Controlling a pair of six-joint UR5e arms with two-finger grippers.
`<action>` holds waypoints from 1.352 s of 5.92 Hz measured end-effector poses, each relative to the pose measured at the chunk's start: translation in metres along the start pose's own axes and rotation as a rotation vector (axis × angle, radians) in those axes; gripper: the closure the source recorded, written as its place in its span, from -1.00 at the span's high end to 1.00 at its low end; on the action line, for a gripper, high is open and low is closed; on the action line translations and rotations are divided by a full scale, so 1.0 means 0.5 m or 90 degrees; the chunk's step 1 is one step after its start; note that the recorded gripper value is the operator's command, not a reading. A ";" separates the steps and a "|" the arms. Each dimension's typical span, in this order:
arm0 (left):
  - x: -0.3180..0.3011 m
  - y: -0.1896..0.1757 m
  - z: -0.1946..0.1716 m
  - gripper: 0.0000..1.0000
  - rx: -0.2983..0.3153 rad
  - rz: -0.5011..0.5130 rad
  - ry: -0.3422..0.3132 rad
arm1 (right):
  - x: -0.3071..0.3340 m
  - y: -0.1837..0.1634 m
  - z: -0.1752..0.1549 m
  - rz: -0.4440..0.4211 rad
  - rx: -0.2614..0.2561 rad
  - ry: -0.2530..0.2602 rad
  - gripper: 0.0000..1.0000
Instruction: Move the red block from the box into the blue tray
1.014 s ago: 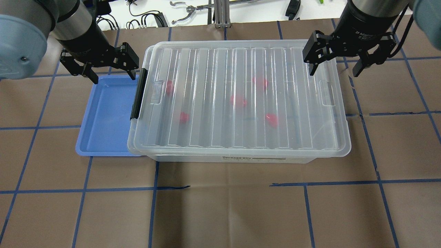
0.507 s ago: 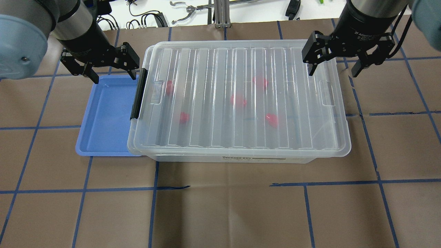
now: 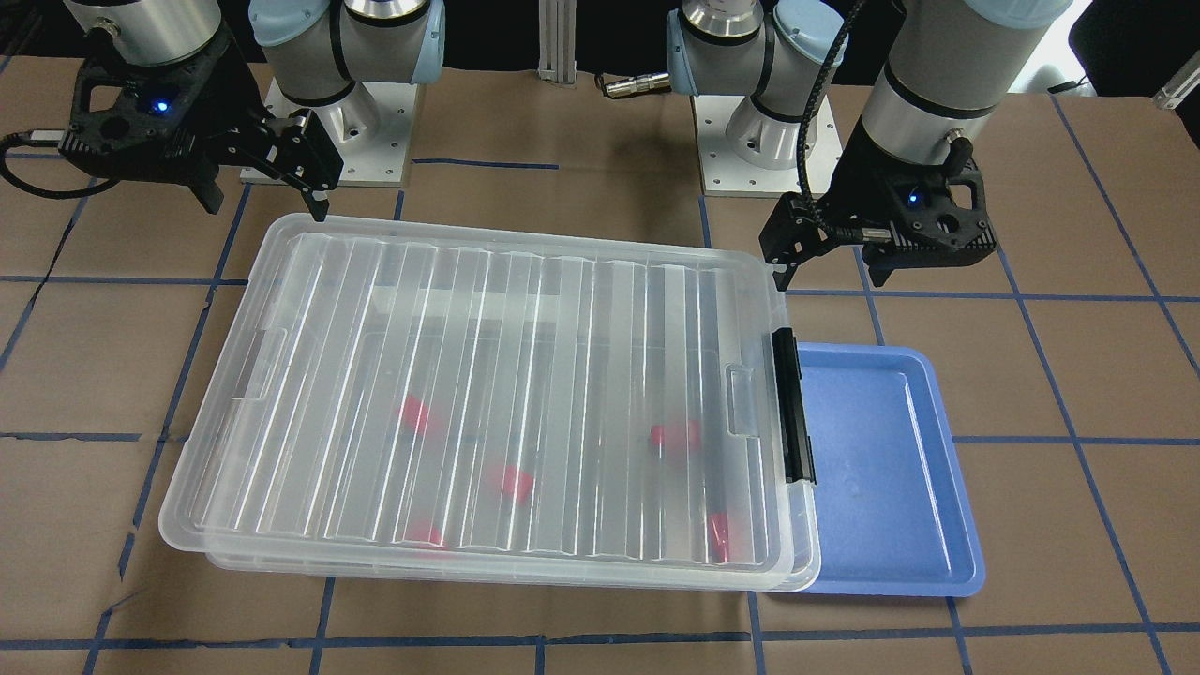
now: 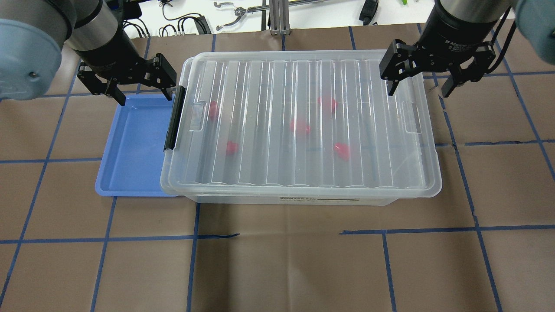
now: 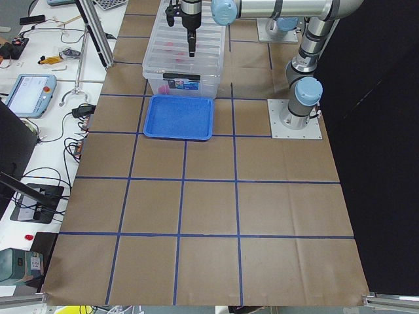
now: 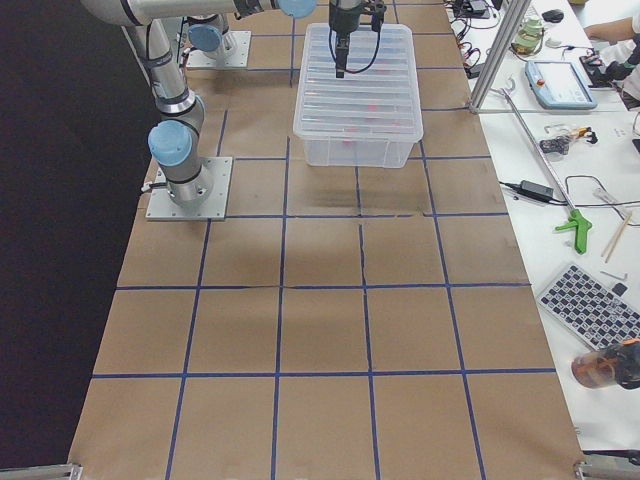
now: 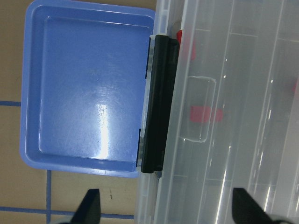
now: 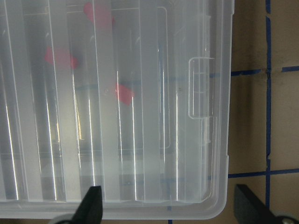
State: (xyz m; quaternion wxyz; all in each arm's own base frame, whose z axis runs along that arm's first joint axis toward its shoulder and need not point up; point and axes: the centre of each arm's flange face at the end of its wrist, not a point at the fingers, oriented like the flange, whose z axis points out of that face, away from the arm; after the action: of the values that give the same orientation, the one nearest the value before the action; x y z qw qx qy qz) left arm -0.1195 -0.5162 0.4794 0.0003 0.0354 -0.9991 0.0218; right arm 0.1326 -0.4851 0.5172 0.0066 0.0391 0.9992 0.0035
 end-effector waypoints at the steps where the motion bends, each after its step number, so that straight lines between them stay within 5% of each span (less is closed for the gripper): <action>1: 0.001 0.000 -0.001 0.97 0.000 0.001 0.000 | 0.002 -0.004 0.005 -0.004 -0.001 0.002 1.00; 8: -0.001 0.001 -0.005 0.97 0.004 -0.001 0.000 | 0.155 -0.114 0.111 0.000 -0.025 0.002 1.00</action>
State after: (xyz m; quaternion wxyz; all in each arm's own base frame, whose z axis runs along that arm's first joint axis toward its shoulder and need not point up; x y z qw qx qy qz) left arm -0.1190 -0.5158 0.4821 0.0005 0.0359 -0.9990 0.0252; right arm 0.0517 -0.5353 0.4602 0.0061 0.0388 0.9990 0.0230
